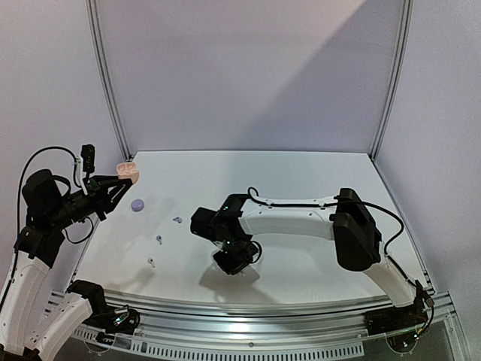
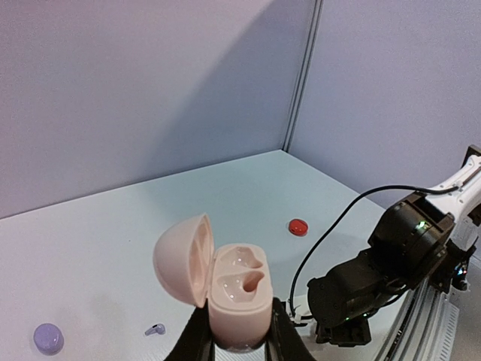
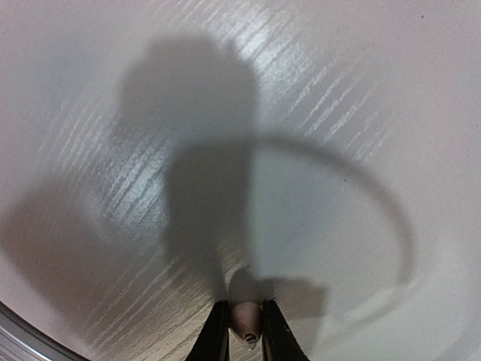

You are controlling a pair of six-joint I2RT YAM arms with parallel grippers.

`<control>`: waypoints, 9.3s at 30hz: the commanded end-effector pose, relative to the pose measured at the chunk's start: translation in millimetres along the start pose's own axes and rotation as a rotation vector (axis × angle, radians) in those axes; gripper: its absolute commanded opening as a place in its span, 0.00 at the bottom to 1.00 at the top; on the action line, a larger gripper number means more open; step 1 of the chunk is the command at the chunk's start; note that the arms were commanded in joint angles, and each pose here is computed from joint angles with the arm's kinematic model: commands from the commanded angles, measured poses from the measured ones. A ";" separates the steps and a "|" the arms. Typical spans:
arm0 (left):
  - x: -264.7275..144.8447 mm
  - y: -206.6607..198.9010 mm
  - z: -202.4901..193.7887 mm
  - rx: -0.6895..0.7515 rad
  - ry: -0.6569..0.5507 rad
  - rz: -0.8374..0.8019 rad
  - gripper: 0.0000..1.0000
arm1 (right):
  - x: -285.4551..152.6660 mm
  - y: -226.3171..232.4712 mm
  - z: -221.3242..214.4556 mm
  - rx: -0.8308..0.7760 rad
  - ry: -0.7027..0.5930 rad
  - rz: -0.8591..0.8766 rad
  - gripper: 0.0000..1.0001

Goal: Insert the wireless bluetooth earbuds into the charging case
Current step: Pick up the right earbud from the corner of the board, then insert the right earbud into the right side groove of the charging case.

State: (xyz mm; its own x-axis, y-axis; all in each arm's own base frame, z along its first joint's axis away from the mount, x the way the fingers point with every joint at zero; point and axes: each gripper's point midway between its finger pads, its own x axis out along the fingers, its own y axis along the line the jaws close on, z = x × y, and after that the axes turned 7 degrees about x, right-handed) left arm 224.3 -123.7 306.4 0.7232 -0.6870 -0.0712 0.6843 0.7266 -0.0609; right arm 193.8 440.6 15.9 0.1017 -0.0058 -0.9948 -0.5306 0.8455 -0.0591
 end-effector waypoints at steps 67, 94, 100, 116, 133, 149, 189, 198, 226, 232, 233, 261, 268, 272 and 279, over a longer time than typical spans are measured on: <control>-25.7 -98.7 95.1 0.349 -0.359 -0.447 0.00 | -477.2 124.9 72.4 -0.459 -1.505 1.009 0.00; -29.7 -111.1 89.3 0.412 -0.356 -0.525 0.00 | -474.5 132.0 62.7 -0.527 -1.498 0.971 0.00; -33.0 -114.6 89.1 0.428 -0.360 -0.537 0.00 | -478.2 130.2 62.7 -0.529 -1.508 0.963 0.00; -29.9 -110.4 92.6 0.396 -0.364 -0.519 0.00 | -488.0 126.1 39.9 -0.555 -1.460 1.015 0.00; -33.9 -112.4 93.8 0.400 -0.376 -0.516 0.00 | -471.3 136.7 40.2 -0.550 -1.394 1.057 0.00; -30.4 -112.4 80.7 0.394 -0.352 -0.537 0.00 | -454.7 143.4 41.8 -0.579 -1.374 1.011 0.00; -26.5 -112.9 68.7 0.379 -0.318 -0.562 0.00 | -439.7 149.2 41.7 -0.610 -1.371 0.974 0.00; -26.4 -113.4 66.8 0.372 -0.311 -0.565 0.00 | -438.0 149.4 42.6 -0.607 -1.369 0.970 0.00; -26.5 -115.1 63.5 0.412 -0.320 -0.571 0.00 | -438.0 139.1 43.4 -0.585 -1.377 0.978 0.00; -27.4 -115.7 66.5 0.405 -0.328 -0.573 0.00 | -431.7 138.0 44.5 -0.581 -1.362 0.963 0.00; -27.3 -115.6 66.0 0.406 -0.327 -0.574 0.00 | -431.5 137.8 44.5 -0.580 -1.362 0.963 0.00; -29.0 -116.7 71.6 0.398 -0.334 -0.573 0.00 | -409.6 126.9 55.8 -0.533 -1.338 0.924 0.00; -29.5 -116.8 73.6 0.388 -0.342 -0.574 0.00 | -402.6 124.3 58.9 -0.516 -1.322 0.927 0.08; -29.9 -117.3 73.6 0.387 -0.340 -0.577 0.00 | -399.7 122.5 60.7 -0.504 -1.316 0.927 0.11; -30.2 -117.6 73.6 0.385 -0.339 -0.579 0.00 | -396.9 121.2 64.8 -0.490 -1.317 0.915 0.17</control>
State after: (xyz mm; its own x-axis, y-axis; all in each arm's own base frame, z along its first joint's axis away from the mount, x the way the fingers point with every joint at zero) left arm 134.8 -187.7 382.4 0.2068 -0.9648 0.1625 0.9077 0.2512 0.3361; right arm 130.2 583.9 422.9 0.0435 0.9970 0.0642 -0.9850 0.0321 0.1696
